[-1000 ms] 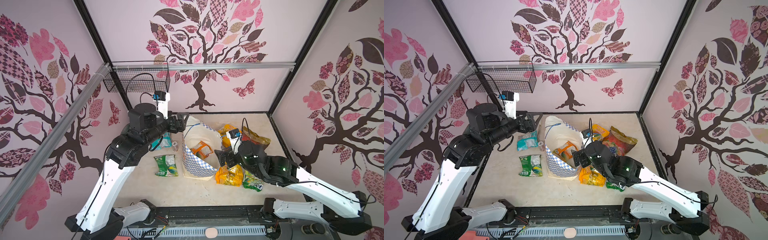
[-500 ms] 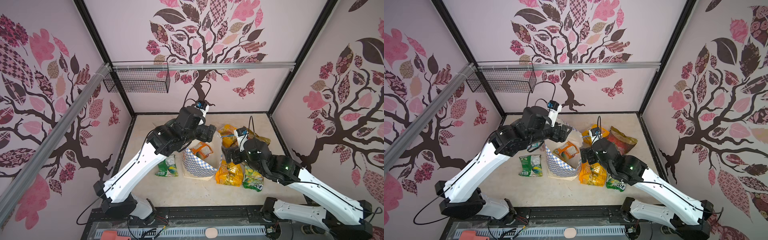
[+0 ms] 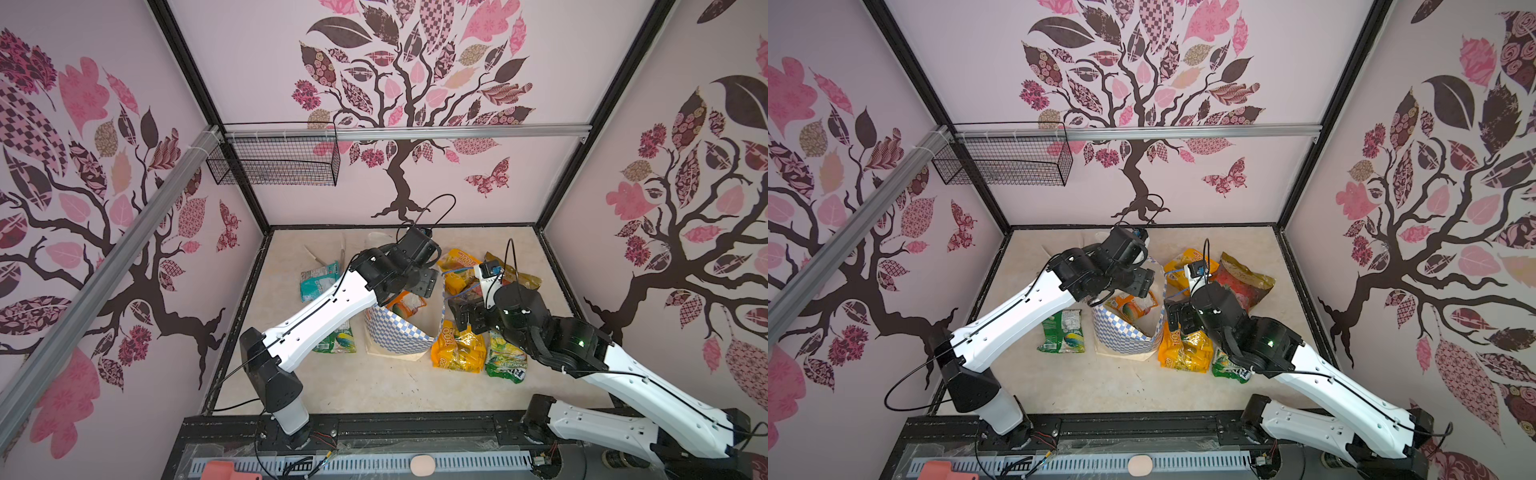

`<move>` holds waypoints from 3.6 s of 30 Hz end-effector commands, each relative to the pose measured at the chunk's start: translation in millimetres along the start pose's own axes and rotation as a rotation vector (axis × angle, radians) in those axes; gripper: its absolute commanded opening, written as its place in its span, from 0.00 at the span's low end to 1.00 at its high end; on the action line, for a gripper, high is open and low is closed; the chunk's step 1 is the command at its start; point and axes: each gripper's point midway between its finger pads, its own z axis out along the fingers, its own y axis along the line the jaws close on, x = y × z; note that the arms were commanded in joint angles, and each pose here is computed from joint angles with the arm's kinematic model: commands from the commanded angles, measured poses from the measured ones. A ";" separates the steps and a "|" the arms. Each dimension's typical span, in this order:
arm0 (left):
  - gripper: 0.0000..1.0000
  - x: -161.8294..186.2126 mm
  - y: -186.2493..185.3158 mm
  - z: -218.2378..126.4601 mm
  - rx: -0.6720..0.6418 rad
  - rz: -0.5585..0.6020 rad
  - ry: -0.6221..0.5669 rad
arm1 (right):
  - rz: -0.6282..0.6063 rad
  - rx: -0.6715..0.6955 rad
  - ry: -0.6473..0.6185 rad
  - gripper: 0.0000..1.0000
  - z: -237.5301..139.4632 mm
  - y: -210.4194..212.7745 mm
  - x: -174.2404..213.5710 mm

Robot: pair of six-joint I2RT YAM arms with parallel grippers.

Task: Take the snacks out of the paper bag
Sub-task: 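Reach the left gripper over and down into the bag opening, then close the left gripper on the orange packet inside the bag, then lift the orange packet up out of the bag with the left gripper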

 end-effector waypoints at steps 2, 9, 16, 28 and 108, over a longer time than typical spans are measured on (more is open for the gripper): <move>0.76 32.5 9.9 29.2 -0.049 0.047 0.134 | 0.019 -0.003 -0.010 1.00 -3.5 -1.1 -3.3; 0.74 62.0 22.4 63.9 -0.058 0.029 0.248 | 0.017 -0.007 -0.013 1.00 -2.4 0.3 -3.8; 0.73 87.9 25.5 83.9 -0.044 0.017 0.343 | 0.016 -0.007 -0.011 1.00 -1.0 0.7 -3.0; 0.72 93.5 35.6 90.3 -0.009 -0.040 0.309 | 0.022 -0.013 -0.020 1.00 -2.3 1.3 -5.1; 0.00 25.5 47.3 14.1 0.049 -0.047 0.050 | 0.057 -0.128 0.003 1.00 5.3 27.3 -6.4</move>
